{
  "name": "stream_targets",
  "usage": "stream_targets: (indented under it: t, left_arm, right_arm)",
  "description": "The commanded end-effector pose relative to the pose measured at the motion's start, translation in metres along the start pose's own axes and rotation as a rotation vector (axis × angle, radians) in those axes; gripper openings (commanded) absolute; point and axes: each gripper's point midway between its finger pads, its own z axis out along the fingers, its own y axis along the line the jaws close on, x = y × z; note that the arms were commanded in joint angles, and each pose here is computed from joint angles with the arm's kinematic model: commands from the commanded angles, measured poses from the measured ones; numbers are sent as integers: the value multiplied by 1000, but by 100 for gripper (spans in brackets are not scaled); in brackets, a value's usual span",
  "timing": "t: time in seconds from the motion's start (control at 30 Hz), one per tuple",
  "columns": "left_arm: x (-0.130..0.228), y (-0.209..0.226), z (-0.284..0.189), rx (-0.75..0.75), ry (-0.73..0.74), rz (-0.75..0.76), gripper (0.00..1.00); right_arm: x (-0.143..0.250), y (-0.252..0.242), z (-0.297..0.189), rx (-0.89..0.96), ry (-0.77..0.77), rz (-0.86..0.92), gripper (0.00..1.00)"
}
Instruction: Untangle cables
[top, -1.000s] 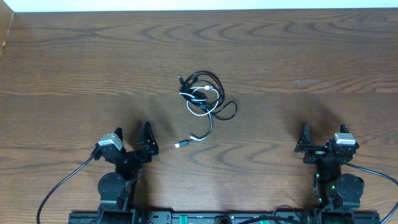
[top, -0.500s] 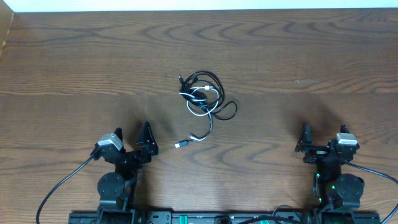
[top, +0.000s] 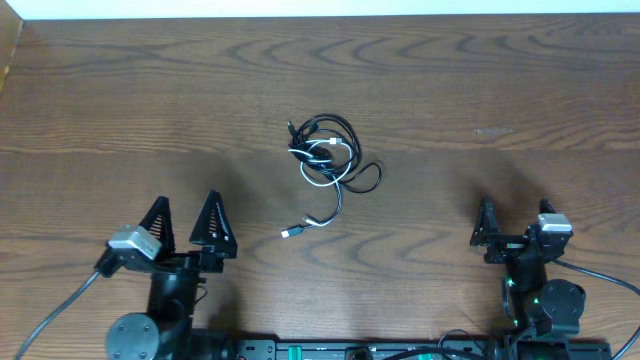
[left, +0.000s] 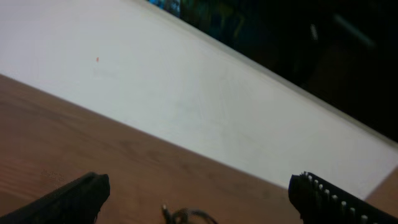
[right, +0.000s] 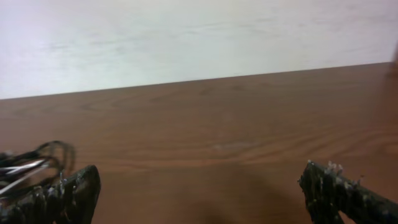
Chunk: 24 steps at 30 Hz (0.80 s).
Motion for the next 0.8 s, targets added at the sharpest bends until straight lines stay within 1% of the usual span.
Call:
stream_targets:
  t: [0.0,0.13,0.23,0.3,0.4,0.5,0.57,0.63,0.67,0.77]
  left_arm:
    - [-20,-22,-2,40,48,61,98]
    - [-34,-31,1,-6,151,59,98]
    - [-40,-46,6,15,259,87,98]
    - [-43,-54,11,12,337,89,98]
    - [-45,-55,19,-38,457,75,98]
    - [-41,-52,25,-100,587,63,98]
    - [-33,-48,33,-136,688,81,98]
    - [-26,-44,41,-160,749,82,98]
    - [-15,-37,50,-190,815,71,98]
    - [8,-25,59,-239,919,52,98]
  right_arm:
    - [-29,21,-8,-103,-40,53,99]
    - [-85,28,-27,-103,-127,12,99]
    - [-127,35,-43,-111,-185,-5,99]
    - [-149,39,-50,-113,-198,-7,99]
    - [-174,43,-52,-114,-168,-4,99]
    - [-188,49,-47,-127,-75,5,99]
    - [-192,56,-40,-154,40,-8,99]
    - [-188,59,-34,-165,154,-23,99]
    - [-179,58,-29,-156,279,-24,99]
    - [-158,55,-18,-137,476,-6,99]
